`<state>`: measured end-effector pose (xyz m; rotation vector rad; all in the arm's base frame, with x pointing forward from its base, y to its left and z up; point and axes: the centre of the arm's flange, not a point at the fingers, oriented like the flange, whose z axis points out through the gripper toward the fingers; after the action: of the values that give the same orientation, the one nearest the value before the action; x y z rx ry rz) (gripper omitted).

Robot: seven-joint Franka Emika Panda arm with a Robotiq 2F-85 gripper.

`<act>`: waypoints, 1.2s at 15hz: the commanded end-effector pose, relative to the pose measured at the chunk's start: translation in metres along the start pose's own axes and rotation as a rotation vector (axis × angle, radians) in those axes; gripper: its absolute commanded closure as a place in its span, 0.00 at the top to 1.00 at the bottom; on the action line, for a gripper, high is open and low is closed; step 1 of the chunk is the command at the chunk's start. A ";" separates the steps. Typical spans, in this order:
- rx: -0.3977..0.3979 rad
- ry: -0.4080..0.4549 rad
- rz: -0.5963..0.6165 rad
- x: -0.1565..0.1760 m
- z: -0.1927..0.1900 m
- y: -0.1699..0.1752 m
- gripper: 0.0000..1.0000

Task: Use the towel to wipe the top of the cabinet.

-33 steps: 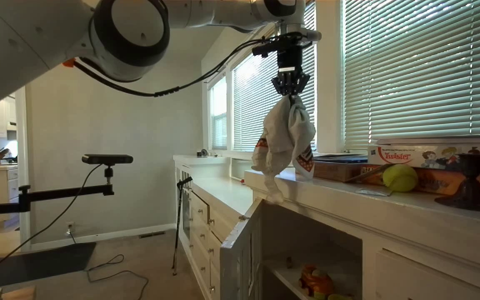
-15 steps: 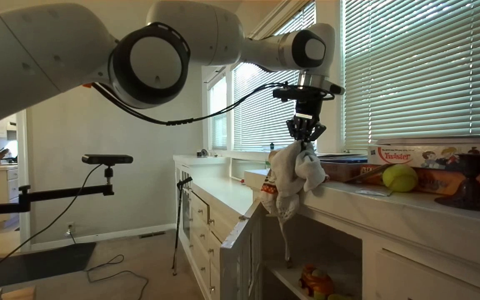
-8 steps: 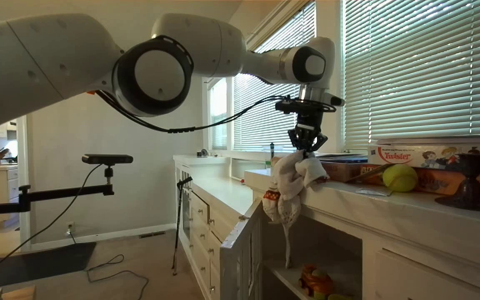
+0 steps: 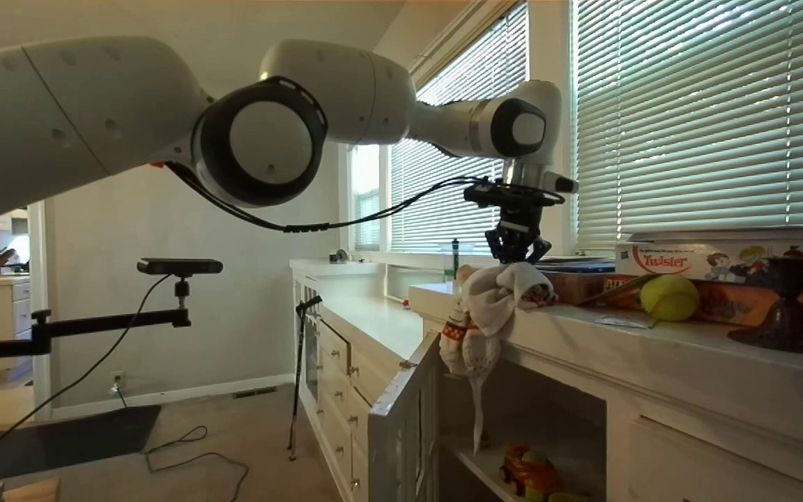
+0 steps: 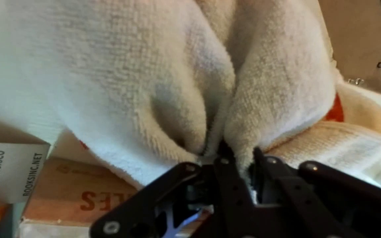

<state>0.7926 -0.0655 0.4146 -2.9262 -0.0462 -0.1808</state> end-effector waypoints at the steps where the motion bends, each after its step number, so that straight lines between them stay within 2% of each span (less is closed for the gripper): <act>1: 0.003 0.037 0.088 0.023 -0.004 0.038 0.03; 5: 0.004 0.021 0.227 -0.007 0.006 0.079 0.03; 14: 0.007 -0.034 0.579 -0.086 0.009 0.140 0.03; 16: 0.006 -0.027 0.618 -0.083 0.002 0.151 0.03; 18: -0.002 -0.016 0.593 -0.063 -0.003 0.152 0.03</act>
<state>0.7625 -0.2175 0.4049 -2.7856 0.7680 -0.0936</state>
